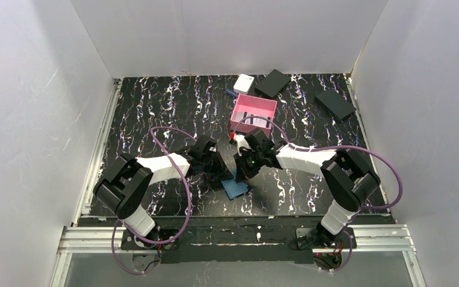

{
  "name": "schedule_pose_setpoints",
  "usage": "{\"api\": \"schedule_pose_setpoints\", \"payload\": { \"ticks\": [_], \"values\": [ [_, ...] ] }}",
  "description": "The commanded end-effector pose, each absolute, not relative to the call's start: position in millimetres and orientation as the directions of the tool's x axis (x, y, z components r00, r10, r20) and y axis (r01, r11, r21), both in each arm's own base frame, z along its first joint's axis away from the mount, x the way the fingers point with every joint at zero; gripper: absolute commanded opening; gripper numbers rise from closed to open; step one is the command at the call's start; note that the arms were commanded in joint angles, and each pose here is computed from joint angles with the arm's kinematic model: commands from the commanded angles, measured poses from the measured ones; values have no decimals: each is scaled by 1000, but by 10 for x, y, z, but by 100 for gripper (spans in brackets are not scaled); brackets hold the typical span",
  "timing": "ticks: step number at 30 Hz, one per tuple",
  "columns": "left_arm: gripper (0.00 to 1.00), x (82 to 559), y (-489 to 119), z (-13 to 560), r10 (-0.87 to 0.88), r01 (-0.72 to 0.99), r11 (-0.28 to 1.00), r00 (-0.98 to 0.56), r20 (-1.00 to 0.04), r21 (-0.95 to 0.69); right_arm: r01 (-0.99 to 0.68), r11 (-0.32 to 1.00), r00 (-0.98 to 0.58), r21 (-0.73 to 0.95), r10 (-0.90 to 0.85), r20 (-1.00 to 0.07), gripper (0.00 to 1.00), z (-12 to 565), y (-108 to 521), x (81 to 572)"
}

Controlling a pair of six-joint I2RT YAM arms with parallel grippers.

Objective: Put the credit cards into the card holder
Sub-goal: Close the credit card at the center of the board.

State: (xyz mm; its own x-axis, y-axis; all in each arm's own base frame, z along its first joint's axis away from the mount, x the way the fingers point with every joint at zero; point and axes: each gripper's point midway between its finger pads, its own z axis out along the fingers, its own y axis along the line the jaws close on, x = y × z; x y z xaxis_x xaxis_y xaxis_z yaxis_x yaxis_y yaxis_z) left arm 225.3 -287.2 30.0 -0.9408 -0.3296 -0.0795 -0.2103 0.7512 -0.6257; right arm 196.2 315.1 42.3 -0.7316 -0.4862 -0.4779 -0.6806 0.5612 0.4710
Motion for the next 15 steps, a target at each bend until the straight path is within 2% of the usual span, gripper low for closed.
{"api": "schedule_pose_setpoints", "payload": {
  "ticks": [1, 15],
  "values": [
    [8, 2212, -2799, 199, -321, -214, 771, -944, -76, -599, -706, 601, -705, 374, -551, -446, 1, 317, 3034, 1944],
    [7, 2216, -2803, 182, -319, -215, 771, -945, -71, -599, -732, 527, -675, 432, -647, -354, 1, 254, 3062, 1586]
  ]
}}
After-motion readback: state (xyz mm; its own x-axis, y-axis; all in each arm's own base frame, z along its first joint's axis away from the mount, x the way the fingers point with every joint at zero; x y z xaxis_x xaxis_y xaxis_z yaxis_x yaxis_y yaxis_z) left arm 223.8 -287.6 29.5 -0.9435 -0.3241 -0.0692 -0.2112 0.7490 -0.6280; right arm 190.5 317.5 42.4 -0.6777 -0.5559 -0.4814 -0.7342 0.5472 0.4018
